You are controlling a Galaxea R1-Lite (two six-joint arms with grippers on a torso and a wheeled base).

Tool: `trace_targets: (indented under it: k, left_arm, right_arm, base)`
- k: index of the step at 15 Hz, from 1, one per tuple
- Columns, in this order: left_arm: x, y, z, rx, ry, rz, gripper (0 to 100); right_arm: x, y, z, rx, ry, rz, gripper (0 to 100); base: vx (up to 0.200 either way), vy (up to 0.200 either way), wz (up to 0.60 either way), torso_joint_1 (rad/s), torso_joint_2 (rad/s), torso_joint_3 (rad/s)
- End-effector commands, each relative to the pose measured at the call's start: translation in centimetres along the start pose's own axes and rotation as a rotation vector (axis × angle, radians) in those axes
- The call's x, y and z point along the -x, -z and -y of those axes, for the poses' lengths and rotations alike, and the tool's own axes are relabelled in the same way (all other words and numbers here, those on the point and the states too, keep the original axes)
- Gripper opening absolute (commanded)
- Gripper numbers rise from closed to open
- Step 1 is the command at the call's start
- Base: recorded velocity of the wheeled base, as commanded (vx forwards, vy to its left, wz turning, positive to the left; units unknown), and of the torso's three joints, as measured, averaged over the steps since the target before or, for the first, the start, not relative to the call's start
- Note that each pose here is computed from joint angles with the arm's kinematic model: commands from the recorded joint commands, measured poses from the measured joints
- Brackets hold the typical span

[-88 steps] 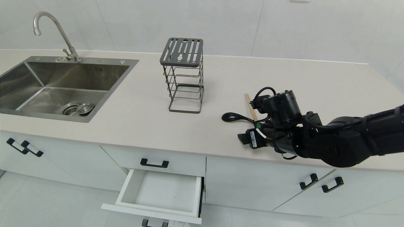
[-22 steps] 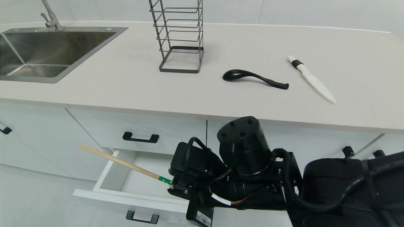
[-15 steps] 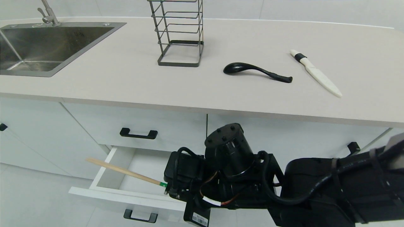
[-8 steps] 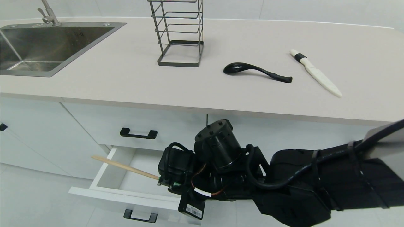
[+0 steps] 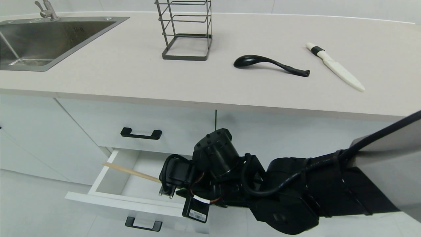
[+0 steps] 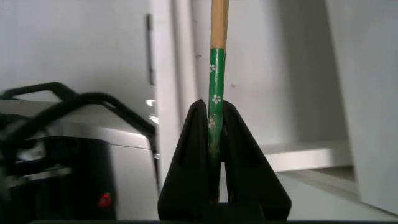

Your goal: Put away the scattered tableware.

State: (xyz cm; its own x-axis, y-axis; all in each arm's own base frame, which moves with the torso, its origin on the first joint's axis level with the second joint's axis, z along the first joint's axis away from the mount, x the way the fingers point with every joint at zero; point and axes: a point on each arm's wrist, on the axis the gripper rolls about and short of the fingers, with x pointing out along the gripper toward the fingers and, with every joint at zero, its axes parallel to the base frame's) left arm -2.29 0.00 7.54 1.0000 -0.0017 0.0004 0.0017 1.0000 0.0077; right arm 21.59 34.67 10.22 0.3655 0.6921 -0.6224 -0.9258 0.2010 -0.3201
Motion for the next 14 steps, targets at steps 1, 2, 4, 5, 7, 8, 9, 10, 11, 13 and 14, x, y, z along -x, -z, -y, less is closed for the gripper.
trace_targets:
  k: [1, 2, 4, 5, 7, 8, 9, 10, 11, 13, 14]
  left_arm:
    - [0.0, 0.0, 0.0, 0.0, 0.0, 0.0, 100]
    - [0.0, 0.0, 0.0, 0.0, 0.0, 0.0, 100]
    - [0.0, 0.0, 0.0, 0.0, 0.0, 0.0, 100]
    - [0.0, 0.0, 0.0, 0.0, 0.0, 0.0, 100]
    - [0.0, 0.0, 0.0, 0.0, 0.0, 0.0, 100]
    - [0.0, 0.0, 0.0, 0.0, 0.0, 0.0, 100]
    - [0.0, 0.0, 0.0, 0.0, 0.0, 0.0, 100]
    - [0.0, 0.0, 0.0, 0.0, 0.0, 0.0, 100]
    - [0.0, 0.0, 0.0, 0.0, 0.0, 0.0, 100]
    - [0.0, 0.0, 0.0, 0.0, 0.0, -0.002, 100]
    - [0.0, 0.0, 0.0, 0.0, 0.0, 0.0, 100]
  right_arm:
    - [-0.3, -0.7, 0.4, 0.01, 0.051, 0.003, 0]
    - [-0.5, -0.9, 0.5, 0.009, 0.054, 0.012, 0]
    - [-1.3, -0.8, 0.5, 0.002, 0.054, 0.004, 0]
    - [-1.9, -0.4, 0.3, 0.004, 0.049, -0.012, 0]
    - [-3.5, 0.2, 0.1, 0.023, 0.04, -0.033, 0]
    - [-3.9, 0.4, 0.1, 0.03, 0.037, -0.039, 0]
    - [-4.6, 0.8, 0.1, 0.031, 0.033, -0.051, 0]
    - [-4.9, 1.0, 0.0, 0.03, 0.032, -0.057, 0]
    - [-5.2, 1.3, 0.0, 0.028, 0.029, -0.067, 0]
    - [-5.5, 1.5, 0.2, 0.025, 0.033, -0.07, 0]
    - [-6.0, 1.8, 0.1, 0.025, 0.04, -0.083, 0]
  base:
    - [0.0, 0.0, 0.0, -0.027, 0.09, 0.041]
    - [0.0, 0.0, 0.0, -0.012, 0.06, 0.041]
    - [0.0, 0.0, 0.0, 0.0, 0.0, 0.0]
    - [0.0, 0.0, 0.0, 0.0, 0.0, 0.0]
    - [0.0, 0.0, 0.0, 0.0, 0.0, 0.0]
    - [0.0, 0.0, 0.0, 0.0, 0.0, 0.0]
    - [0.0, 0.0, 0.0, 0.0, 0.0, 0.0]
    - [0.0, 0.0, 0.0, 0.0, 0.0, 0.0]
    - [0.0, 0.0, 0.0, 0.0, 0.0, 0.0]
    - [0.0, 0.0, 0.0, 0.0, 0.0, 0.0]
    - [0.0, 0.0, 0.0, 0.0, 0.0, 0.0]
